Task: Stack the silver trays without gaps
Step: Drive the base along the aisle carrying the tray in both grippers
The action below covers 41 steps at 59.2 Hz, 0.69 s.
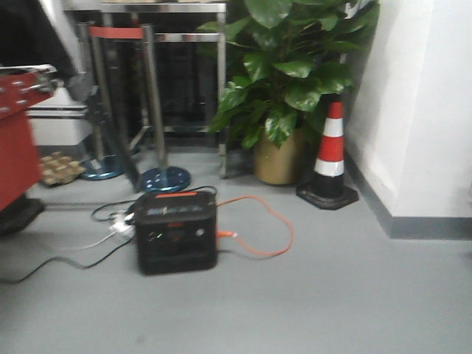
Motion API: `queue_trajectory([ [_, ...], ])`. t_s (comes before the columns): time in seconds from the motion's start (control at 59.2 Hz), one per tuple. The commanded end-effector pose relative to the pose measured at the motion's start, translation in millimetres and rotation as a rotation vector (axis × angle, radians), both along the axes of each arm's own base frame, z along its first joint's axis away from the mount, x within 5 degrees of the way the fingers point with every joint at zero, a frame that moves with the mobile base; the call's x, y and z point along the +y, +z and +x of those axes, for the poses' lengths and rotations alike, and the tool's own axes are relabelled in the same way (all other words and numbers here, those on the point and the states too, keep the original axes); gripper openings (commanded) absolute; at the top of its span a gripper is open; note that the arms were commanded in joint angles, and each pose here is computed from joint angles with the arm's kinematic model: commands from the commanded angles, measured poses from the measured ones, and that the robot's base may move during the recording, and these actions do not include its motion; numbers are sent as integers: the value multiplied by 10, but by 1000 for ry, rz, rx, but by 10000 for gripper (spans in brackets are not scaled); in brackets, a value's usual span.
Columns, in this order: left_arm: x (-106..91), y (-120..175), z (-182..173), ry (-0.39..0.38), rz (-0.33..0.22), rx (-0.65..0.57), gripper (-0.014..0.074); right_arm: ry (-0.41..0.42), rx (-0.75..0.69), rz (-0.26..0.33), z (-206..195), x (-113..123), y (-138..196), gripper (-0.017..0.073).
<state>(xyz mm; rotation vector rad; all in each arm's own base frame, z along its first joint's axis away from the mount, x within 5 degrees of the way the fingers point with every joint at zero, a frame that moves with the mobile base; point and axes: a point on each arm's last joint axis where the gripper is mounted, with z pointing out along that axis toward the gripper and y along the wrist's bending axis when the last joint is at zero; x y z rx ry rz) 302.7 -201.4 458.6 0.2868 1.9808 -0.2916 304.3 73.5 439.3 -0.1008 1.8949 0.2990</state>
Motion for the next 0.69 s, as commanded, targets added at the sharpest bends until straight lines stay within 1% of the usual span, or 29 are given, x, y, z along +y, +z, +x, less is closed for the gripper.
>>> queue_trajectory([
  [0.0,-6,111,-45,-22,-19,-60,-20,4,-56,-12,-27,2,79,-81],
  [0.591,-4,112,-44,-21,-16,-63,-20,4,-55,-12,-16,4,71,-81],
  [0.676,19,113,-29,-13,-13,-64,-20,4,-55,-12,-16,4,71,-81],
])
